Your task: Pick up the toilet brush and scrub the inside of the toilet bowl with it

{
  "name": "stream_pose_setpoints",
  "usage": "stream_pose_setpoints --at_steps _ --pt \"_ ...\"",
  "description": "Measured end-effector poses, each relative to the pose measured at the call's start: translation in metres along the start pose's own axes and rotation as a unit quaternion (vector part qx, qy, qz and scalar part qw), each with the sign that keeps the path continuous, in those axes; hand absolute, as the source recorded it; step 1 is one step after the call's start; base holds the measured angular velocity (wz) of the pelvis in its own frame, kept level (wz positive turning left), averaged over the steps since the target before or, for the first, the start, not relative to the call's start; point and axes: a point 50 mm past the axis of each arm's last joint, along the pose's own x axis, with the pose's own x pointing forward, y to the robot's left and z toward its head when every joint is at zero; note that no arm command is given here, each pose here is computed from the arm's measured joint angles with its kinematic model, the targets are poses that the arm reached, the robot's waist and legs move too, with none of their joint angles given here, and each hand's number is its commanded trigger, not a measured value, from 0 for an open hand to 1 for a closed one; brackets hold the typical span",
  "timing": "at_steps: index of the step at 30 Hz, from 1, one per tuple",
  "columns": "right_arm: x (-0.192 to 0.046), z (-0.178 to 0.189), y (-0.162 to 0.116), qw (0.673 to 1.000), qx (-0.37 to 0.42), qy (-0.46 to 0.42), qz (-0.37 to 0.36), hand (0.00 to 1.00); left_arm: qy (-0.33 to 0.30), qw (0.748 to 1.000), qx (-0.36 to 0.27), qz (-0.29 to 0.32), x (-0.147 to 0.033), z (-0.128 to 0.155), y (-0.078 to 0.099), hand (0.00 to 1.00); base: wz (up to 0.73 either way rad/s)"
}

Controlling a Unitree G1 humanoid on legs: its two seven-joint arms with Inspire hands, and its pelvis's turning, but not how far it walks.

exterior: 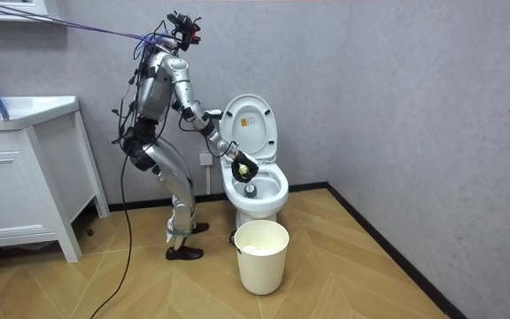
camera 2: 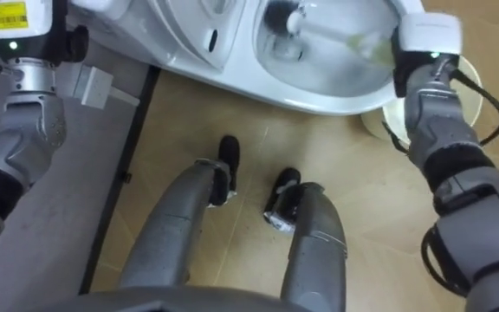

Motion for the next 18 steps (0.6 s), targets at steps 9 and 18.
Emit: stream_pose_setpoints --at_steps 9,18 --pt "-0.031 0.024 0.003 0.999 -0.01 -0.038 0.02 1.0 0.051 0.998 -0.039 -0.019 -0.023 -0.013 -0.007 0.0 -0.1" --pt "-0.046 0.039 -0.005 0.997 -0.033 -0.058 0.028 1.0 0.093 0.994 -0.048 -0.018 -0.04 -0.027 -0.01 0.0 -0.05"
